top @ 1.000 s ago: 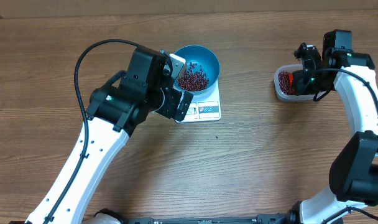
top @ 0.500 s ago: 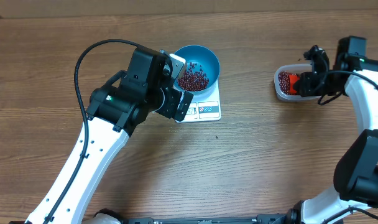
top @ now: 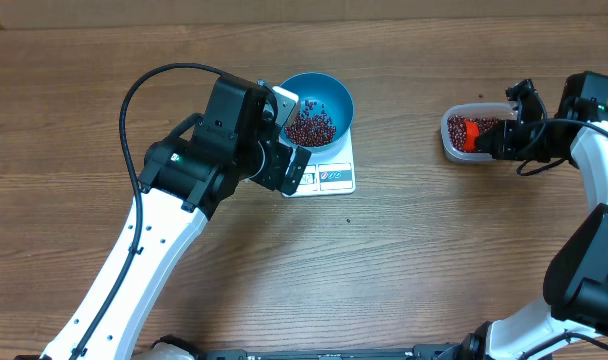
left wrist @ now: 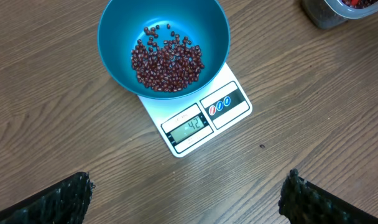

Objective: Scoop item into bowl and weigh 150g on scale

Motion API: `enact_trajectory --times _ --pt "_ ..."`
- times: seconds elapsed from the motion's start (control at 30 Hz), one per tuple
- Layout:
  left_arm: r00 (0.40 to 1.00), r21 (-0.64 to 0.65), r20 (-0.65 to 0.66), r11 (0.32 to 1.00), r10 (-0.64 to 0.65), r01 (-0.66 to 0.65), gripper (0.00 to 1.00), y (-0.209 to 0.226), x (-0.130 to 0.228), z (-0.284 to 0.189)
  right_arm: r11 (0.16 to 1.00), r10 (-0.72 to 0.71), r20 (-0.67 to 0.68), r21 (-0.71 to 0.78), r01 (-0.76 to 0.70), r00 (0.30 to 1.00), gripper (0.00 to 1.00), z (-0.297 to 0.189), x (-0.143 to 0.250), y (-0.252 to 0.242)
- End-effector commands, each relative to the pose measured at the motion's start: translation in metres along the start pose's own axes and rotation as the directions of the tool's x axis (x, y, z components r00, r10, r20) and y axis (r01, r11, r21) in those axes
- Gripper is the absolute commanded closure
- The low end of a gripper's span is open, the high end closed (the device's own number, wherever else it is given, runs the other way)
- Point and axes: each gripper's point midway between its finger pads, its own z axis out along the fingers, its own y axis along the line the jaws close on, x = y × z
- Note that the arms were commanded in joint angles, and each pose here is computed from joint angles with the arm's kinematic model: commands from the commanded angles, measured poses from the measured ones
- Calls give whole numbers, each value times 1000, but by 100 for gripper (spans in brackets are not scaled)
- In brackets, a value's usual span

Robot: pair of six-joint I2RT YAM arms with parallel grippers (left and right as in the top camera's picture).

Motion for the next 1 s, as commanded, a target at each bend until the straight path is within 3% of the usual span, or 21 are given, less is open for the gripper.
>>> enact_trajectory --times 0.0,0.43,0.97 --pt "1000 12 4 1000 17 -17 0 -1 -3 0 995 73 -29 -68 -75 997 96 16 10 4" --pt "1000 12 4 1000 17 -17 0 -1 -3 0 959 267 -9 -98 -267 964 96 10 5 -1" --pt "1000 12 4 1000 17 -17 0 -1 -3 0 904 385 -10 -199 -379 923 96 -5 7 -1"
